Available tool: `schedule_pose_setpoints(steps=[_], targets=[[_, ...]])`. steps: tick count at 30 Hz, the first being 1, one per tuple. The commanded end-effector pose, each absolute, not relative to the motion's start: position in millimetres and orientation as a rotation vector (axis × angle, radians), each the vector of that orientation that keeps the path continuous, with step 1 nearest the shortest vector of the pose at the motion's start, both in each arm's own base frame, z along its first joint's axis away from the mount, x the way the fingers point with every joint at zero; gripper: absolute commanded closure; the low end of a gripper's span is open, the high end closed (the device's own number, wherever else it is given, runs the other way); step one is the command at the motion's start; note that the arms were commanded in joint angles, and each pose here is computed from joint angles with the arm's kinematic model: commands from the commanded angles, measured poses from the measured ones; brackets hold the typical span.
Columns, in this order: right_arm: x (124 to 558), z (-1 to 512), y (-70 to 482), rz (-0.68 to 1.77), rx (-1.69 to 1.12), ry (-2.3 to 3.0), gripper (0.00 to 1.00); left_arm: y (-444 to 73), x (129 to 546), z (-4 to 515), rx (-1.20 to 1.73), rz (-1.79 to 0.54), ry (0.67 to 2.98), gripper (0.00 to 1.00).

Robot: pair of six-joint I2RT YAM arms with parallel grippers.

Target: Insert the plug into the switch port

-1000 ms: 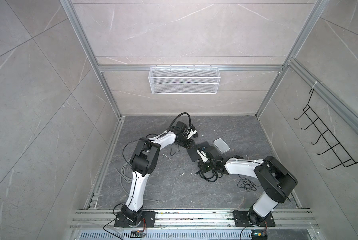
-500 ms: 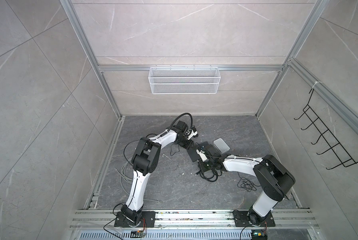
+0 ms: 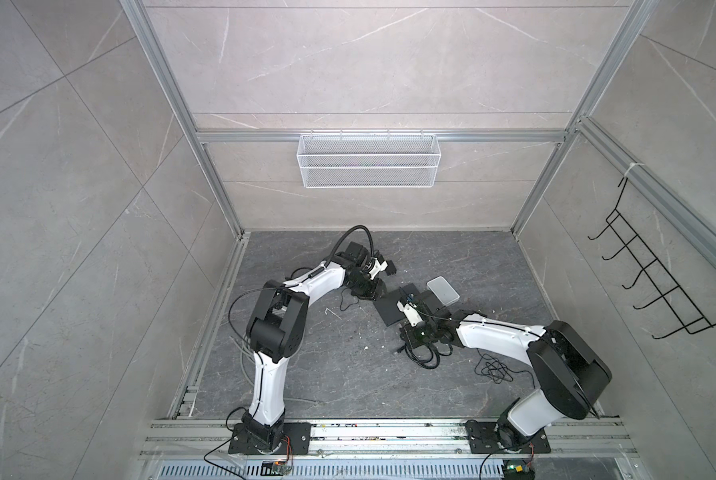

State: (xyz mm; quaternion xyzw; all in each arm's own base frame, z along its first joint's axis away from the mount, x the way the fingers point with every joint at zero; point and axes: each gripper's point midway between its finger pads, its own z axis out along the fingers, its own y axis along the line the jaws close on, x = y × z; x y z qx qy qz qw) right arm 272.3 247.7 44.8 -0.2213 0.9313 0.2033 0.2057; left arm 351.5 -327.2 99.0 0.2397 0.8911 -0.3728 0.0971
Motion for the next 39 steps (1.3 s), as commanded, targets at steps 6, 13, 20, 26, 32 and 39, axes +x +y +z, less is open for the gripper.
schedule_pose_setpoints(steps=[6,13,20,26,32,39], targets=[[266.6,68.8,258.4,0.684,-0.726,2.483,0.96,-344.6,297.1,134.5,0.571,-1.585,2.613,0.57],[264.7,70.8,261.2,0.715,-0.739,2.463,0.96,-352.1,286.9,114.4,0.56,-1.592,2.665,0.59],[265.0,72.5,263.2,0.729,-0.736,2.448,0.96,-359.2,279.9,101.0,0.567,-1.604,2.706,0.61],[266.4,73.3,263.4,0.732,-0.731,2.441,0.96,-352.9,281.5,88.8,0.566,-1.507,2.756,0.62],[267.3,72.9,261.5,0.731,-0.721,2.438,0.96,-351.1,278.5,84.0,0.575,-1.502,2.775,0.64],[269.3,71.6,263.2,0.733,-0.72,2.436,0.97,-357.7,277.0,89.7,0.546,-1.604,2.737,0.73]])
